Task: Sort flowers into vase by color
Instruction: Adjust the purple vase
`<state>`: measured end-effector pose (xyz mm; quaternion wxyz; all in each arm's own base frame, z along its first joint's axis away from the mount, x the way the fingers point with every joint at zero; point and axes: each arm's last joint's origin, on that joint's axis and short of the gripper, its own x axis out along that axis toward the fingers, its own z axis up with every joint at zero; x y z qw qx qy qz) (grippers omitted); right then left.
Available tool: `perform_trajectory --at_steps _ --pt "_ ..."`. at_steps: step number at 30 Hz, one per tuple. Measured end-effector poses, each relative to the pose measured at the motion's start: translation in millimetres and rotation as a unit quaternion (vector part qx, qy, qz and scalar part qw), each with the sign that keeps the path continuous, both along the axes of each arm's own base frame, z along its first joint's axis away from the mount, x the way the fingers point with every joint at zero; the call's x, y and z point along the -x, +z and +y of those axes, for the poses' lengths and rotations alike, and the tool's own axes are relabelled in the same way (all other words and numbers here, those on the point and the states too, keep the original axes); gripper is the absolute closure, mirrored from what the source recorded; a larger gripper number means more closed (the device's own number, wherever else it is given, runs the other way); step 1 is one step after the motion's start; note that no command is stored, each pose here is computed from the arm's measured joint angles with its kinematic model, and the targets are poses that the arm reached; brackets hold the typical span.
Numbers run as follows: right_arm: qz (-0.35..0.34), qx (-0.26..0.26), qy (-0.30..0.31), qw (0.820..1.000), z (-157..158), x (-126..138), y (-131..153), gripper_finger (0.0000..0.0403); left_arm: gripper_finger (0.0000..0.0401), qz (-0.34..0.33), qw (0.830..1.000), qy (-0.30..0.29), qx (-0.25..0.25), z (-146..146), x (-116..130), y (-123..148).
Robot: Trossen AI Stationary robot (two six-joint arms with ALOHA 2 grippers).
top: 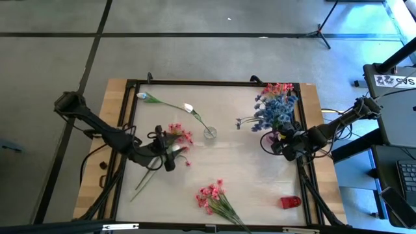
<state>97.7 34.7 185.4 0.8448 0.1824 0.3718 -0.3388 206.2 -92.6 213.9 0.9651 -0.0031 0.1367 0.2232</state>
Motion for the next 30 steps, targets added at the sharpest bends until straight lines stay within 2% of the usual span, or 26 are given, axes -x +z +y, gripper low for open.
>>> perform_trajectory --at_steps 8,11,14,22,27,30 --pt "0.005 -0.002 0.002 1.000 0 0 0 0.0143 0.0147 0.019 1.000 0.012 0.021 12 -4 -5" --pt "-0.001 -0.006 -0.010 1.000 0 1 0 0.0157 0.0147 0.021 0.999 0.010 0.030 14 -5 -5" --pt "-0.004 -0.012 -0.021 1.000 -1 1 0 0.0188 0.0147 0.023 0.999 0.007 0.031 14 -5 -5" --pt "-0.015 -0.002 -0.042 0.999 -2 2 0 0.0309 0.0147 0.026 0.999 -0.006 0.040 13 -5 -6" --pt "-0.016 -0.002 -0.042 0.999 -2 2 0 0.0314 0.0147 0.025 0.999 -0.012 0.040 10 -4 -6" --pt "-0.012 -0.002 -0.044 0.999 -2 2 -1 0.0300 0.0147 0.026 0.999 -0.014 0.041 9 -3 -6"
